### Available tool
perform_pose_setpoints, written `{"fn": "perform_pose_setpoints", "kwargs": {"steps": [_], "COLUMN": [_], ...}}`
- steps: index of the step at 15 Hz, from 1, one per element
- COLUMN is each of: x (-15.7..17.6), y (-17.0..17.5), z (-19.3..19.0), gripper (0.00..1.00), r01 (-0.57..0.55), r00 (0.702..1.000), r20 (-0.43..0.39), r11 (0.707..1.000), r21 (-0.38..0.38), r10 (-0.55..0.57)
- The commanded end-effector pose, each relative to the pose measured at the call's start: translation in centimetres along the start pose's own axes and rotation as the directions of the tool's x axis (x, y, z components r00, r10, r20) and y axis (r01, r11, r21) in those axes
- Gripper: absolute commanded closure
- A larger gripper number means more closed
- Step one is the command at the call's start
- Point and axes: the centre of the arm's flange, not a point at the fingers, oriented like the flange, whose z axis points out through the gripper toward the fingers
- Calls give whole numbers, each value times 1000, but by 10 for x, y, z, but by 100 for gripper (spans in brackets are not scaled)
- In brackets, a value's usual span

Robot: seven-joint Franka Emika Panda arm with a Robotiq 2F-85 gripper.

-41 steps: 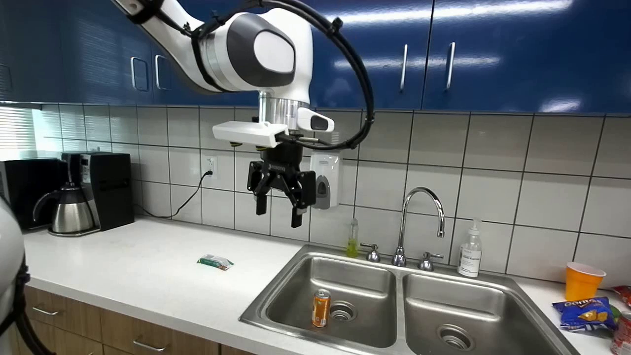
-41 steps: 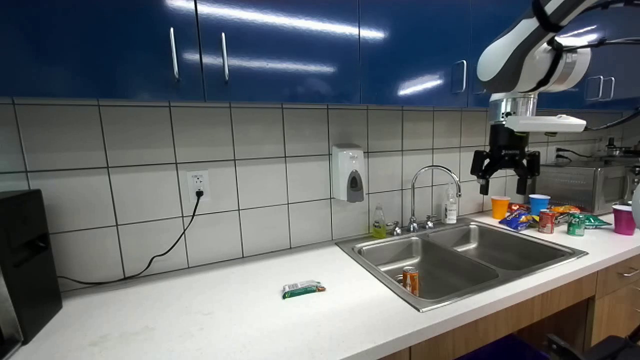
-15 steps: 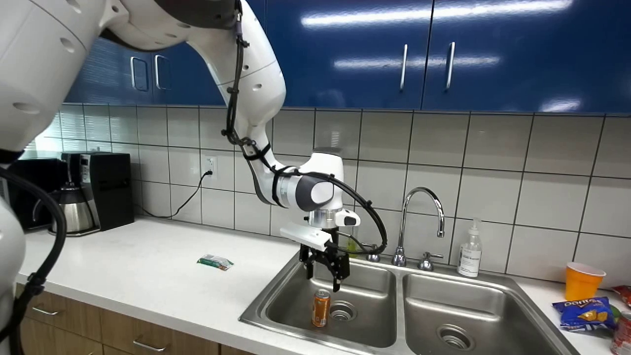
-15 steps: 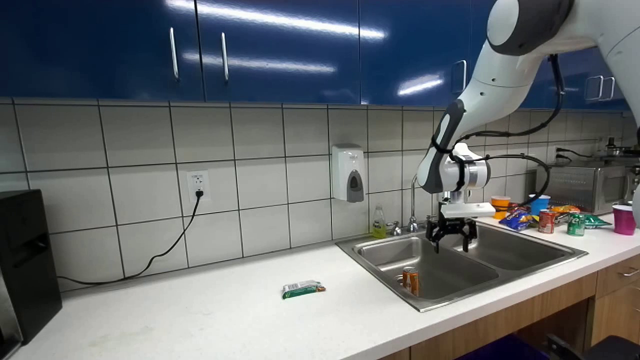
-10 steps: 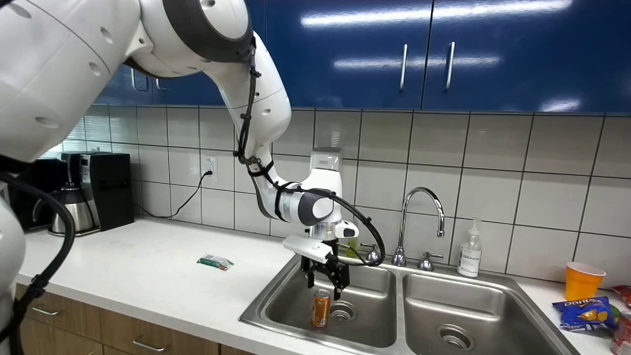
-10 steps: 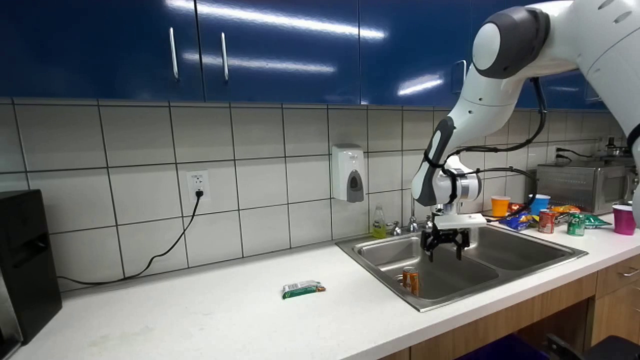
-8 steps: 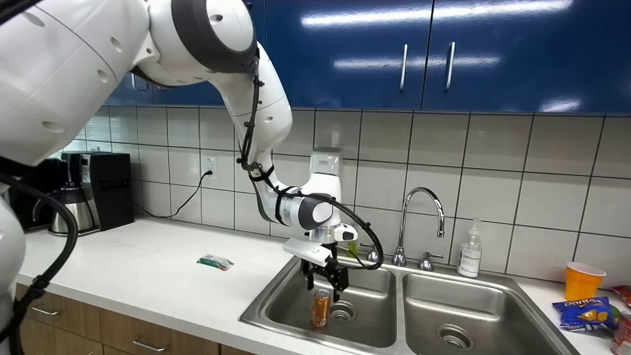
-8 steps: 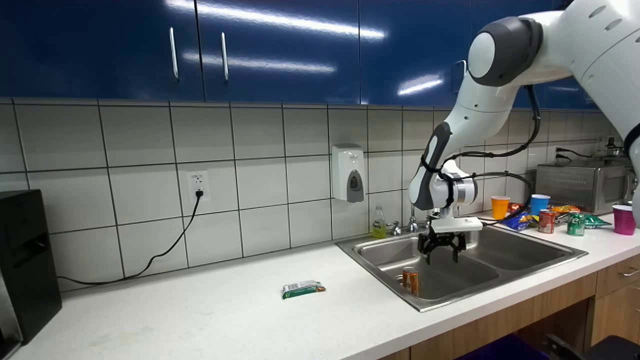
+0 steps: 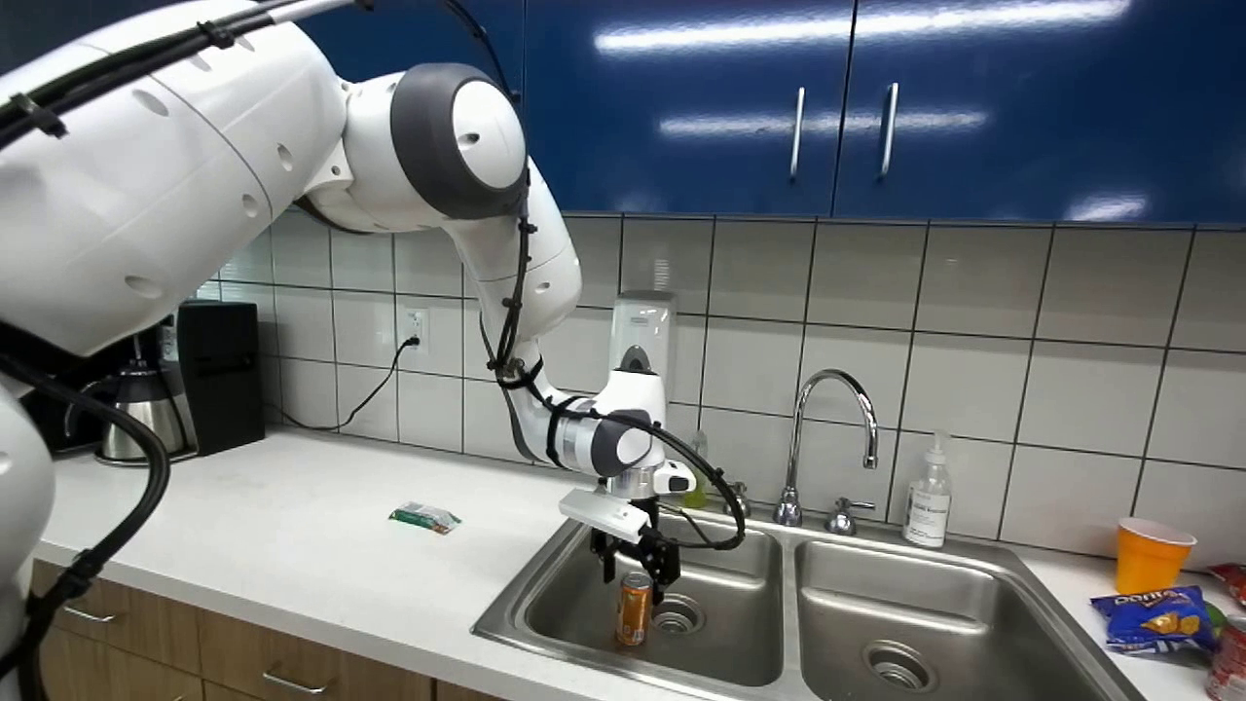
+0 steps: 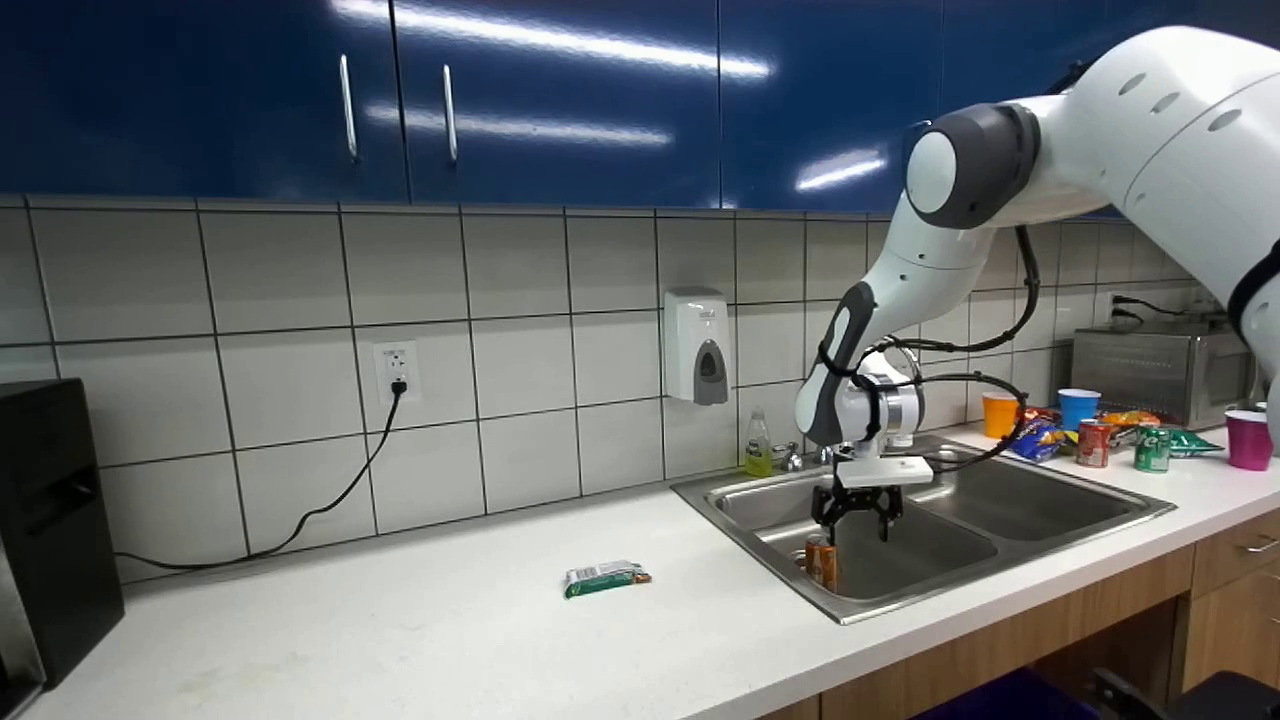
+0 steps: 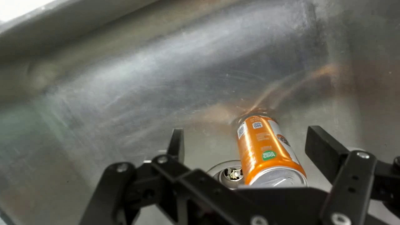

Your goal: Remove the orange can from the sink and put it on the counter

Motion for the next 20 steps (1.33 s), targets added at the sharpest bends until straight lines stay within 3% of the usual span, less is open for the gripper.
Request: {"fn": "perform_pose_setpoints", "kwargs": {"steps": [1,20], "x": [26,66], "y": [-12,-38], "z": [16,50], "gripper": [0,0], "r01": [-12,-13], "r00": [1000,998], "r20": [-17,-60], "r11": [1000,1000], "r21": [-1,-13], "r10": [12,12]}}
